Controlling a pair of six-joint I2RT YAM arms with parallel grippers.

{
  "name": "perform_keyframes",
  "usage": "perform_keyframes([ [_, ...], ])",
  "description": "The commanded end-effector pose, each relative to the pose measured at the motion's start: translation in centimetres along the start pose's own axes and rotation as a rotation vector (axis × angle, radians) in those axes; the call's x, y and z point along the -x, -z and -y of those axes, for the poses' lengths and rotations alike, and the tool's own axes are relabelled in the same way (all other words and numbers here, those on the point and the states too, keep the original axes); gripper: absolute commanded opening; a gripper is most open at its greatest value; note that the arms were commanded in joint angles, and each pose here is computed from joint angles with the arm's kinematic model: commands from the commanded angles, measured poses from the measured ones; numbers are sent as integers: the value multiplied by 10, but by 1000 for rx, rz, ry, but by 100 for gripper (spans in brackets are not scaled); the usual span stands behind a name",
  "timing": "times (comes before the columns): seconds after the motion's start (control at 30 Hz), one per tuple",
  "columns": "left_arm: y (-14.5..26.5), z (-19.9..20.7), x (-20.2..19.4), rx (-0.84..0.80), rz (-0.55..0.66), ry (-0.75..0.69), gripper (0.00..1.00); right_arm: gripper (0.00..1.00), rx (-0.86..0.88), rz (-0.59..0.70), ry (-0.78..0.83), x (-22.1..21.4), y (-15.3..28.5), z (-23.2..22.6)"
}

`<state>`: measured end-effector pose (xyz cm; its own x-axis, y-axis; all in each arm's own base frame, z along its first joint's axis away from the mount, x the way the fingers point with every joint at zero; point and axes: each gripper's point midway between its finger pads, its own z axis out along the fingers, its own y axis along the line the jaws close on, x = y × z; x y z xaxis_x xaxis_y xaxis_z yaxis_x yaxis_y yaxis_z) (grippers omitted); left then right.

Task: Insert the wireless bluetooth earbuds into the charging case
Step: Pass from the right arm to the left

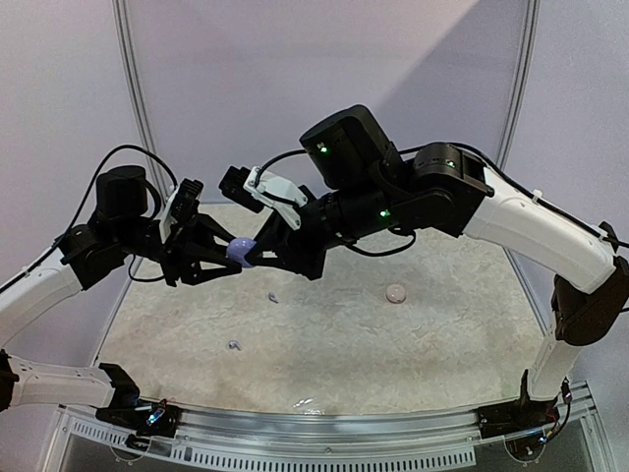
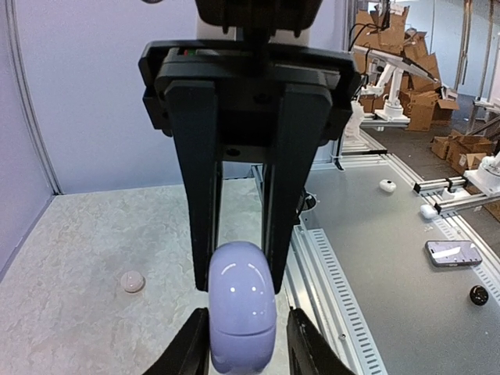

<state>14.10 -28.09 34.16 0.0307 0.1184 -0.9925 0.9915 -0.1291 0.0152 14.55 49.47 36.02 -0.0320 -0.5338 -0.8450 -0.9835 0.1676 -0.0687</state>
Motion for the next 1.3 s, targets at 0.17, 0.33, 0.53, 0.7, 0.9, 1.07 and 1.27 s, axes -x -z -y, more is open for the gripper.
perform_keyframes([
  [0.17,-2,4,-7,-14,-30,25,35,0,-28,77,1,23,20,4],
  [0.33,-2,2,-4,-4,-20,13,34,0,-26,77,3,23,19,4],
  [0.53,-3,3,-5,-9,-20,16,24,0,-25,85,2,25,18,4],
  [0.7,-2,3,-2,-5,-7,-7,0,0,-7,59,-4,18,10,2],
  [0.9,0,3,0,6,4,-39,0,23,-59,60,-19,15,8,10],
  [1.07,1,7,4,1,11,-111,0,40,-172,40,-33,7,5,31],
  [1.27,2,12,0,-17,-7,-145,0,40,-237,43,-114,4,8,57],
])
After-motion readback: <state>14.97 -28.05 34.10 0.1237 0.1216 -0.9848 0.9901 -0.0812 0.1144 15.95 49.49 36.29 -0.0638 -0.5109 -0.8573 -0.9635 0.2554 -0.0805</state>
